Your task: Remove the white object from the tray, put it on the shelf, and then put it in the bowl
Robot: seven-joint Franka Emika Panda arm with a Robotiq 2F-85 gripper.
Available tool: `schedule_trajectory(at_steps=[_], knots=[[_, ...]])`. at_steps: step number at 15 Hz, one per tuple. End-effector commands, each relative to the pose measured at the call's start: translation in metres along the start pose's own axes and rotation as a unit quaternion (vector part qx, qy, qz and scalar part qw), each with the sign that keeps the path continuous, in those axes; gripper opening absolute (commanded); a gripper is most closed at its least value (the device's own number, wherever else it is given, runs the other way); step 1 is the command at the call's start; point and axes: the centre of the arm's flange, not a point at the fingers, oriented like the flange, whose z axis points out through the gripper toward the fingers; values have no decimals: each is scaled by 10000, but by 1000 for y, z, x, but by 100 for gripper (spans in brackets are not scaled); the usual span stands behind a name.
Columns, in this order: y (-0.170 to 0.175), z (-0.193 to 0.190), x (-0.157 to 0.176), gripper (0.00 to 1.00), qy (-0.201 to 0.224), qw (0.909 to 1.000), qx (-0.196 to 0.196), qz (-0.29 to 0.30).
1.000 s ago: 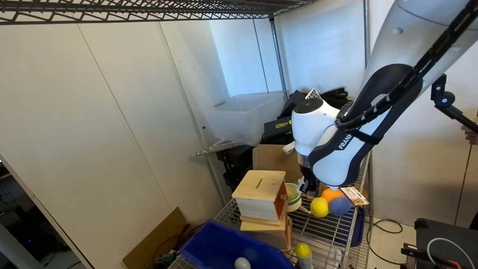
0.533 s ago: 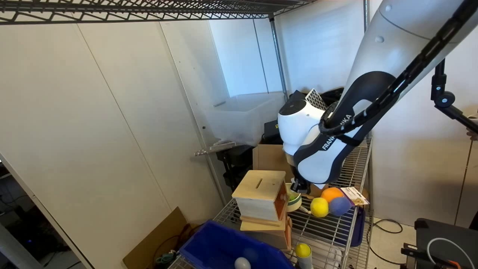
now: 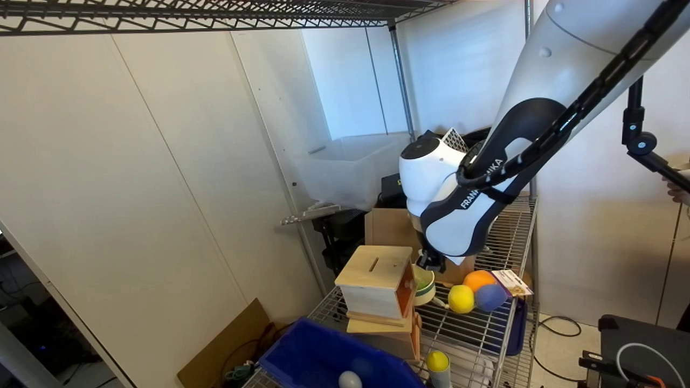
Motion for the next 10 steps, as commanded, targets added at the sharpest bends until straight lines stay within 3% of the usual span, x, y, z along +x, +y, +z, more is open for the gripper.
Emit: schedule_trajectory(at_steps=[1, 10], knots=[[5, 2, 13, 1, -137, 9997, -36, 176], [27, 8, 34, 1, -192, 9983, -179, 516]])
